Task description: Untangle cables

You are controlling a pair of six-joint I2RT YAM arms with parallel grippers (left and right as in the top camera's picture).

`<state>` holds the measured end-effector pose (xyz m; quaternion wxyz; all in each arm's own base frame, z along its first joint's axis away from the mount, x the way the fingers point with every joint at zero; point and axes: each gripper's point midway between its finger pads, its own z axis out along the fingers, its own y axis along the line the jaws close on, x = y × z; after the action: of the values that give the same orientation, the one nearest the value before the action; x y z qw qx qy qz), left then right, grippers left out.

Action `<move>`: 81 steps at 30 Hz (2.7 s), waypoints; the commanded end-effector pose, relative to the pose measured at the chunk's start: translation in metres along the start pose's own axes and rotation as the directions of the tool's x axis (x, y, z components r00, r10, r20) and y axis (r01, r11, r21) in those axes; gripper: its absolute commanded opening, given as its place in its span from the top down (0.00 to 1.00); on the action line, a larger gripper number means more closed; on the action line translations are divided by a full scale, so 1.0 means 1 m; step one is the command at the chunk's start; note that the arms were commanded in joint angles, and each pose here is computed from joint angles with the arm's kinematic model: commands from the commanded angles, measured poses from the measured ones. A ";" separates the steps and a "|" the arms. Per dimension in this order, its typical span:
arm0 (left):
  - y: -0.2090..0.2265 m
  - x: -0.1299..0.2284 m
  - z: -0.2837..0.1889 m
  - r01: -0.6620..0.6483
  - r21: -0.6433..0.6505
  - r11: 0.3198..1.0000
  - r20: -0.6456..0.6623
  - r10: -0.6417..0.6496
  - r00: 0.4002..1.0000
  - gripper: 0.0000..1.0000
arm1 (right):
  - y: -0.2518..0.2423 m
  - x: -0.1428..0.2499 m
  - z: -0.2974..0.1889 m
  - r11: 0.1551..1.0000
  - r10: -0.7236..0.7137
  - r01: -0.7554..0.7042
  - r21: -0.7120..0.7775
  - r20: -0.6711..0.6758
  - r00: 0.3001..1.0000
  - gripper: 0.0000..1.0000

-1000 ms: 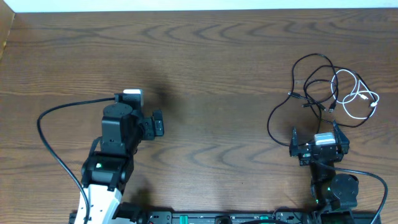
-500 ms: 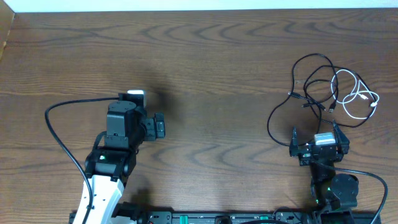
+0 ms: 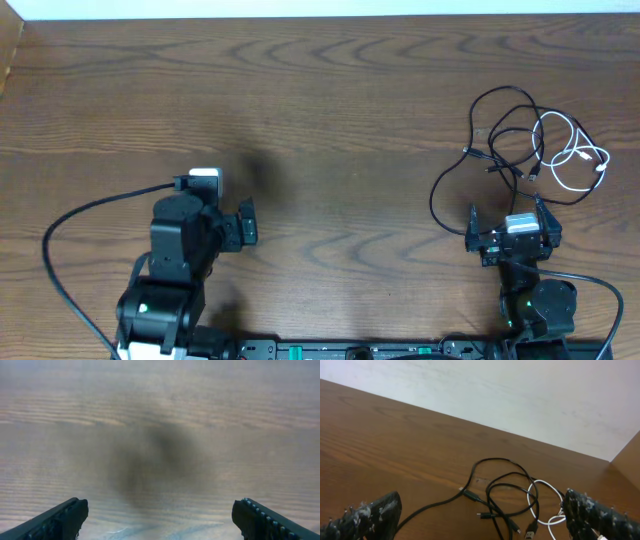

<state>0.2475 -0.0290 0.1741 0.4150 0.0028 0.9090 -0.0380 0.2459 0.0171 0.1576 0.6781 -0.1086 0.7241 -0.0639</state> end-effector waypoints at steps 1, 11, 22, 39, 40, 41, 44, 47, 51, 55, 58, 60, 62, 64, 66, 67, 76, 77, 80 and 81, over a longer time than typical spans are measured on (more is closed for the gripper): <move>0.001 0.000 -0.003 -0.003 -0.003 1.000 0.012 0.003 1.000 0.02 | 0.002 0.000 0.000 1.000 -0.009 0.009 -0.011 0.004 1.000 0.01; 0.006 0.049 0.010 -0.005 -0.009 1.000 -0.040 0.005 0.999 0.02 | 0.002 0.000 0.000 1.000 -0.009 0.009 -0.011 0.004 1.000 0.01; 0.009 0.075 0.008 -0.001 0.003 1.000 0.066 0.001 0.998 0.02 | 0.002 0.000 0.000 1.000 -0.009 0.009 -0.010 0.004 1.000 0.01; 0.005 0.042 0.004 0.004 0.029 1.000 0.272 -0.011 0.962 0.02 | 0.002 0.000 0.000 1.000 -0.009 0.009 -0.010 0.004 1.000 0.01; 0.004 0.030 0.000 0.004 0.036 0.999 0.331 -0.015 0.943 0.02 | 0.002 0.000 0.000 1.000 -0.009 0.009 -0.010 0.004 1.000 0.01; 0.003 0.016 -0.005 0.004 0.046 0.999 0.404 -0.022 0.915 0.02 | 0.002 0.000 0.000 1.000 -0.009 0.009 -0.010 0.005 1.000 0.01; -0.001 -0.026 -0.031 -0.003 0.078 0.997 0.629 -0.047 0.776 0.02 | 0.002 0.000 0.000 1.000 -0.009 0.009 -0.010 0.004 1.000 0.01; -0.002 -0.040 -0.050 -0.011 0.095 0.995 0.738 -0.063 0.672 0.02 | 0.002 0.000 0.000 1.000 -0.009 0.009 -0.010 0.004 1.000 0.01; -0.002 -0.038 -0.048 -0.012 0.097 0.995 0.759 -0.066 0.648 0.02 | 0.001 0.000 0.000 1.000 -0.008 0.008 -0.006 0.003 1.000 0.01; -0.001 -0.020 -0.025 -0.008 0.090 0.996 0.713 -0.059 0.698 0.02 | 0.001 0.000 0.000 1.000 -0.008 0.008 -0.006 0.003 1.000 0.01; 0.000 -0.007 -0.009 -0.006 0.085 0.996 0.682 -0.054 0.730 0.02 | 0.001 0.000 0.000 1.000 -0.008 0.008 -0.006 0.003 1.000 0.01; 0.001 0.000 -0.003 -0.004 0.081 0.997 0.654 -0.050 0.755 0.02 | 0.001 0.000 0.000 1.000 -0.008 0.008 -0.006 0.003 1.000 0.01; 0.001 0.000 -0.004 -0.004 0.081 0.997 0.654 -0.050 0.755 0.02 | 0.001 0.000 0.000 1.000 -0.008 0.008 -0.006 0.003 1.000 0.01; 0.001 0.003 -0.001 -0.003 0.078 0.997 0.641 -0.048 0.766 0.02 | 0.001 0.000 0.000 1.000 -0.008 0.008 -0.006 0.003 1.000 0.01; 0.002 0.012 0.007 -0.001 0.073 0.997 0.604 -0.043 0.796 0.02 | 0.001 0.000 0.000 1.000 -0.008 0.008 -0.006 0.003 1.000 0.01; 0.003 0.017 0.010 0.000 0.070 0.998 0.584 -0.041 0.811 0.02 | 0.001 0.000 0.000 1.000 -0.008 0.008 -0.006 0.003 1.000 0.01; 0.009 0.031 0.020 0.016 0.046 0.999 0.528 -0.037 0.848 0.02 | 0.001 0.000 0.000 1.000 -0.008 0.008 -0.006 0.004 1.000 0.01; 0.011 0.031 0.020 0.020 0.041 0.999 0.529 -0.038 0.848 0.02 | 0.001 0.000 0.000 1.000 -0.008 0.008 -0.006 0.003 1.000 0.01; 0.017 0.030 0.020 0.037 0.021 0.999 0.531 -0.042 0.846 0.02 | 0.001 0.000 0.000 1.000 -0.008 0.008 -0.006 0.004 1.000 0.01; 0.021 0.030 0.020 0.048 0.009 0.999 0.532 -0.045 0.845 0.02 | 0.001 0.000 0.000 1.000 -0.008 0.008 -0.006 0.004 1.000 0.01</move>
<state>0.2444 -0.0210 0.1523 0.6669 -0.0142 0.7422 -0.0645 0.2458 0.0177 0.1576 0.6782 -0.1098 0.7239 -0.0625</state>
